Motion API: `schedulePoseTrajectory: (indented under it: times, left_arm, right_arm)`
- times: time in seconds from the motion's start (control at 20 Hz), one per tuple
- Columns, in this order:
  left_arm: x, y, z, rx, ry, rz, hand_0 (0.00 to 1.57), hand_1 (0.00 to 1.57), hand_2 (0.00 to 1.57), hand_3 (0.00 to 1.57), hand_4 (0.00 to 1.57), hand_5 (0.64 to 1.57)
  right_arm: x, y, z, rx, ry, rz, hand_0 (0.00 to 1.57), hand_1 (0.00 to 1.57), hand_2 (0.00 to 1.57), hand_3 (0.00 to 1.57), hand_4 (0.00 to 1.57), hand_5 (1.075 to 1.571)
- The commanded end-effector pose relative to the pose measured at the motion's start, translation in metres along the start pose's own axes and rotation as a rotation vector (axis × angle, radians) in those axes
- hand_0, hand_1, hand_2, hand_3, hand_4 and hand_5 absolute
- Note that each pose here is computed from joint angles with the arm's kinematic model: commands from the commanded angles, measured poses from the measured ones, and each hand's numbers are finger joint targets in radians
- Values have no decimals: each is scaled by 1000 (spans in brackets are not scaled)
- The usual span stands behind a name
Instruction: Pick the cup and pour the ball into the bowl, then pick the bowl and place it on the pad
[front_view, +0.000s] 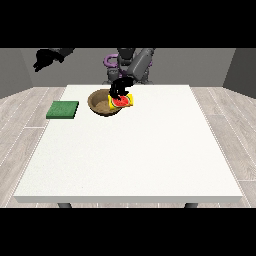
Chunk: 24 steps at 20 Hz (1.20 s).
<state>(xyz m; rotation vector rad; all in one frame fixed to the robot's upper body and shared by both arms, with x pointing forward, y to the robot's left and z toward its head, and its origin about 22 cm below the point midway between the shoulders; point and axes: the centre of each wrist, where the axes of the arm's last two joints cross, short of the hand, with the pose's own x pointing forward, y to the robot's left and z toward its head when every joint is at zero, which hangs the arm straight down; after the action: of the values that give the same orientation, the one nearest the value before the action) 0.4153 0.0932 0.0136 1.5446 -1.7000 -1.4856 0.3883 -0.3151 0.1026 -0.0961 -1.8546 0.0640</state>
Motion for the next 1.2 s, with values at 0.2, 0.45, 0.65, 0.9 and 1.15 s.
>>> schedulePoseTrajectory:
  times: [0.2, 0.45, 0.65, 0.9, 1.15]
  left_arm:
    - [30, 6, 4, -57, -102, -230, 1529, 1529, 1571, 1571, 1505, 1169]
    - [49, 34, -14, -4, -154, -311, 1527, 1527, 1571, 1571, 1481, 1209]
    - [59, 57, -27, -22, -187, -303, 1532, 1532, 1571, 1571, 1459, 1228]
    - [48, 44, -18, -54, -185, -203, 1534, 1534, 1571, 1571, 1509, 1188]
    - [11, 50, -25, -21, -37, 45, 1483, 1483, 1571, 1571, 1411, 1315]
  right_arm:
    - [-17, 17, 3, 28, 13, -3, 0, 0, 344, 610, 575, 1565]
    - [-9, -3, -6, -13, -22, -15, 0, 0, 377, 660, 581, 1565]
    - [-36, -18, 17, -33, 42, 1, 0, 0, 354, 634, 585, 1564]
    - [-46, -34, 39, -83, 90, 0, 0, 0, 338, 598, 576, 1563]
    - [-60, -40, 58, -95, 200, 38, 0, 0, 361, 641, 562, 1565]
